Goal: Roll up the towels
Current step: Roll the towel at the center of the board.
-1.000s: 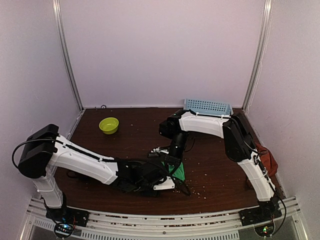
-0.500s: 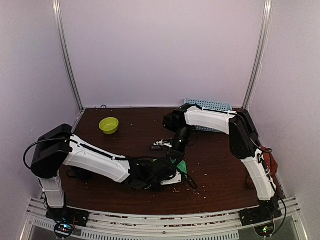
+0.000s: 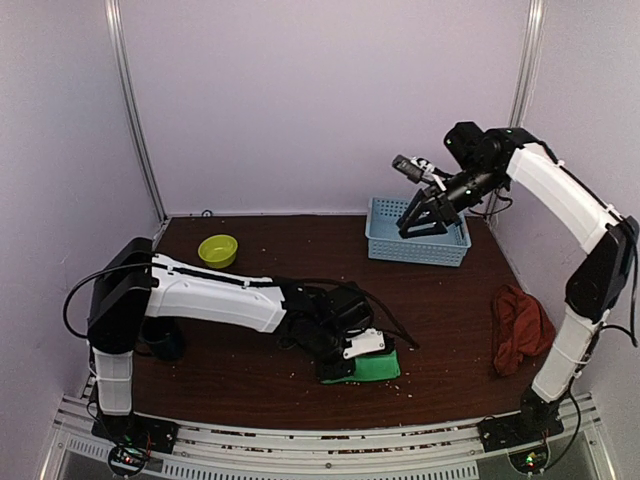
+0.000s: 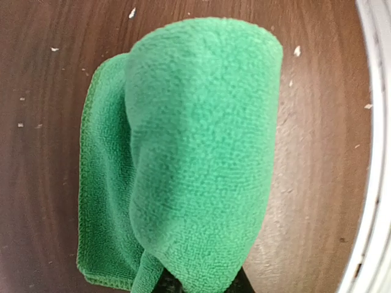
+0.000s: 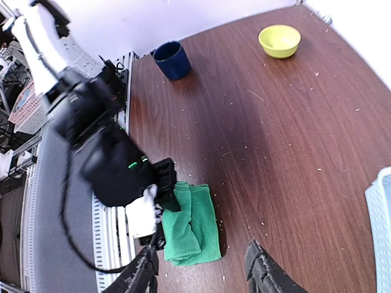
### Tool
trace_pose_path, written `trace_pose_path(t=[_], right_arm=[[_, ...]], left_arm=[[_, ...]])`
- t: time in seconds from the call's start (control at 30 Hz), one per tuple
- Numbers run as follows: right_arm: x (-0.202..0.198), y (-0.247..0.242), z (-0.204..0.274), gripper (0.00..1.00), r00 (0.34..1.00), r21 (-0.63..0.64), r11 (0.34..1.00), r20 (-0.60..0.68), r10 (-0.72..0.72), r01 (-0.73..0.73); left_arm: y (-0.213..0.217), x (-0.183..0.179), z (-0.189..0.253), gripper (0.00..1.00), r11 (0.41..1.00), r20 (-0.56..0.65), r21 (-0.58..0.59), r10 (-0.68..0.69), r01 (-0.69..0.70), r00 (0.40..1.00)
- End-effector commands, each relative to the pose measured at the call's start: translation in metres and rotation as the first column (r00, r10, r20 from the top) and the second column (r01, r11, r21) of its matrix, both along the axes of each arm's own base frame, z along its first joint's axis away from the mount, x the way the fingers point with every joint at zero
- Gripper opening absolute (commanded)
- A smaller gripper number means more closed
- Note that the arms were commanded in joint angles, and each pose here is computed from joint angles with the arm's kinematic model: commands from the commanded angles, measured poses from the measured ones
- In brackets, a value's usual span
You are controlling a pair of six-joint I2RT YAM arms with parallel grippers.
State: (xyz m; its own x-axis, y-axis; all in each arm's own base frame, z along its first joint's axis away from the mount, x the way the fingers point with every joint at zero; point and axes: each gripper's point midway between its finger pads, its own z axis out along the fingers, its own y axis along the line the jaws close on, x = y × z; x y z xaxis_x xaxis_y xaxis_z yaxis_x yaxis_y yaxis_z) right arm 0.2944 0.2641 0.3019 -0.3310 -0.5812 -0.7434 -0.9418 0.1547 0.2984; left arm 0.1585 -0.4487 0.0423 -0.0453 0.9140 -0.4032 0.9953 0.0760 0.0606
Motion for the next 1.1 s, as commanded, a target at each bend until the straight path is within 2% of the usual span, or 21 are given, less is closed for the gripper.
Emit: trace_pose_path(t=[0.0, 0.07, 0.17, 0.3, 0.4, 0.5, 0.6, 0.67, 0.9, 1.07], right_arm=[[-0.053, -0.006, 0.016, 0.5, 0.991, 0.079, 0.99, 0.067, 0.112, -0.118], [-0.075, -0.001, 0.006, 0.48, 0.982, 0.036, 0.988, 0.122, 0.145, -0.151], [-0.113, 0.008, -0.011, 0.45, 0.95, -0.05, 0.973, 0.211, 0.232, -0.226], [-0.166, 0.019, -0.053, 0.43, 0.891, -0.189, 0.91, 0.205, 0.404, -0.369], [-0.182, 0.023, -0.089, 0.42, 0.862, -0.294, 0.872, 0.214, 0.459, -0.391], [-0.169, 0.034, -0.118, 0.46, 0.852, -0.371, 0.882, 0.321, 0.414, -0.289], [-0.146, 0.04, -0.143, 0.5, 0.824, -0.452, 0.88, 0.437, 0.36, -0.145], [-0.139, 0.043, -0.16, 0.53, 0.802, -0.485, 0.868, 0.473, 0.365, -0.109], [-0.125, 0.055, -0.205, 0.59, 0.726, -0.546, 0.836, 0.553, 0.409, -0.056], [-0.127, 0.052, -0.234, 0.6, 0.697, -0.593, 0.804, 0.561, 0.447, -0.038]], left_arm=[[0.025, -0.049, -0.04, 0.09, 0.993, -0.484, 0.117, 0.073, -0.019, 0.872], [0.02, -0.046, -0.044, 0.09, 0.993, -0.562, 0.117, 0.096, -0.035, 0.822], [0.01, -0.038, -0.042, 0.09, 0.994, -0.614, 0.097, 0.099, -0.049, 0.783], [0.002, -0.031, -0.042, 0.08, 0.995, -0.689, 0.074, 0.101, -0.069, 0.717], [0.001, -0.023, -0.046, 0.07, 0.992, -0.73, 0.073, 0.121, -0.1, 0.672], [-0.001, -0.019, -0.047, 0.07, 0.991, -0.764, 0.066, 0.125, -0.117, 0.633], [-0.003, -0.018, -0.045, 0.07, 0.991, -0.77, 0.058, 0.121, -0.121, 0.626], [-0.004, -0.019, -0.043, 0.07, 0.991, -0.78, 0.051, 0.115, -0.12, 0.615], [0.003, -0.019, -0.05, 0.06, 0.99, -0.785, 0.071, 0.132, -0.125, 0.605], [0.007, -0.015, -0.053, 0.06, 0.988, -0.784, 0.079, 0.144, -0.133, 0.604]])
